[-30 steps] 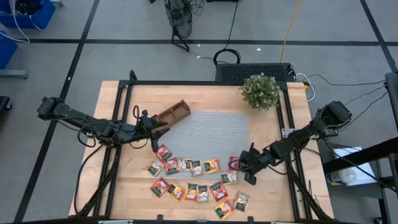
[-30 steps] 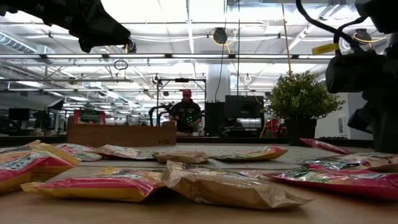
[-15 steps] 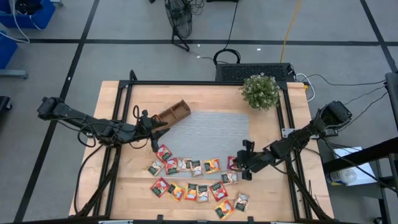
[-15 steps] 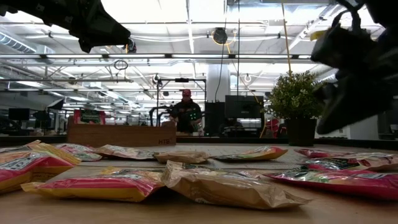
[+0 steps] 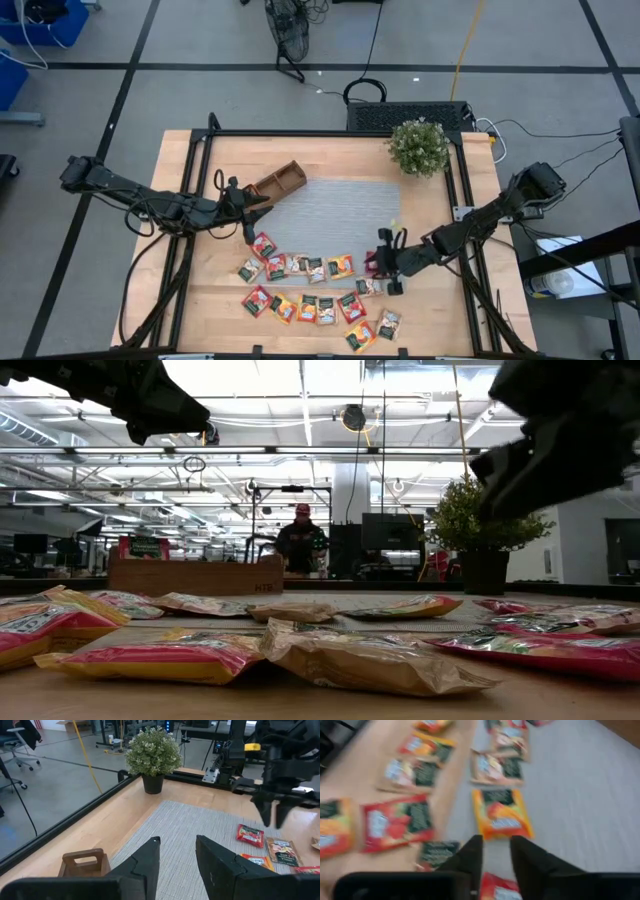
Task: Pick & Place Tea
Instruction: Put the red tea bag into the left section of the wooden organizer
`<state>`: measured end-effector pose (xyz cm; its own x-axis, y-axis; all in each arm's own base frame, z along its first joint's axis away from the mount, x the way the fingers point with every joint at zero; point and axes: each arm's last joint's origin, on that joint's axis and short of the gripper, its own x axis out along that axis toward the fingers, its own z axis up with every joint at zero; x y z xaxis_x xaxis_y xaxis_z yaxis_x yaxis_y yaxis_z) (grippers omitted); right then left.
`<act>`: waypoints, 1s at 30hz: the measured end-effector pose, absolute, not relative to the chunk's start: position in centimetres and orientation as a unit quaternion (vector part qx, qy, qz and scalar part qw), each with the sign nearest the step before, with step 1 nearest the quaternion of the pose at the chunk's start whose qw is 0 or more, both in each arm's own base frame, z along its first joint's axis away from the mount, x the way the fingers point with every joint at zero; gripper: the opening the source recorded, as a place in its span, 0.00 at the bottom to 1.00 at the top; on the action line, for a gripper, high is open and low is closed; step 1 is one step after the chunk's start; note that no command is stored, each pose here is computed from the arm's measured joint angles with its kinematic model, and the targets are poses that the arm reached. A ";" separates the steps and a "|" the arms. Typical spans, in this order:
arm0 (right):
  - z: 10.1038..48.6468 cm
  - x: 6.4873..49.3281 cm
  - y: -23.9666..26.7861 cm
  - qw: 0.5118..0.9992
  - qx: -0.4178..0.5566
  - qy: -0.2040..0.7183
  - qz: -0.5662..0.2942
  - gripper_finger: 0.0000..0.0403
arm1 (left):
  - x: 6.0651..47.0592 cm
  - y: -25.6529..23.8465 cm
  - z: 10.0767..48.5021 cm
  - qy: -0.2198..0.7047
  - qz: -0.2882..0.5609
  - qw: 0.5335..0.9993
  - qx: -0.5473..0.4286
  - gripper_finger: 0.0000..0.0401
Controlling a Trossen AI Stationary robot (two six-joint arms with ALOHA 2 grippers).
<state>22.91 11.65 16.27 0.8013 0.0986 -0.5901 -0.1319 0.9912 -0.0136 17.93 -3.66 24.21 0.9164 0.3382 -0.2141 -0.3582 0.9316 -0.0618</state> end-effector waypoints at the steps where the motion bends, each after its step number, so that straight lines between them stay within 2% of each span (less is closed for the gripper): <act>1: 16.6 23.1 11.8 0.949 -0.023 0.306 0.072 0.30 | 17.9 -3.7 24.2 0.100 0.178 0.978 -0.050 0.33; 3: 17.2 23.5 12.0 0.948 -0.018 0.302 0.097 0.39 | 17.9 -3.7 24.2 0.100 0.178 0.978 -0.050 0.33; 6: 17.8 23.8 12.3 0.947 -0.007 0.297 0.123 0.46 | 17.9 -3.7 24.2 0.100 0.178 0.978 -0.050 0.33; 13: 18.0 25.5 15.4 0.936 -0.057 0.302 0.170 0.49 | 17.9 -3.7 24.2 0.101 0.178 0.978 -0.050 0.33; 17: 17.5 27.2 17.4 0.906 -0.096 0.364 0.192 0.52 | 17.9 -3.7 24.2 0.101 0.178 0.978 -0.050 0.33; 24: 15.9 29.3 19.3 0.848 -0.142 0.477 0.181 0.60 | 17.9 -3.7 24.2 0.101 0.178 0.978 -0.050 0.33; 30: 15.5 30.0 21.7 0.843 -0.147 0.478 0.196 0.62 | 17.9 -3.7 24.2 0.100 0.178 0.978 -0.050 0.33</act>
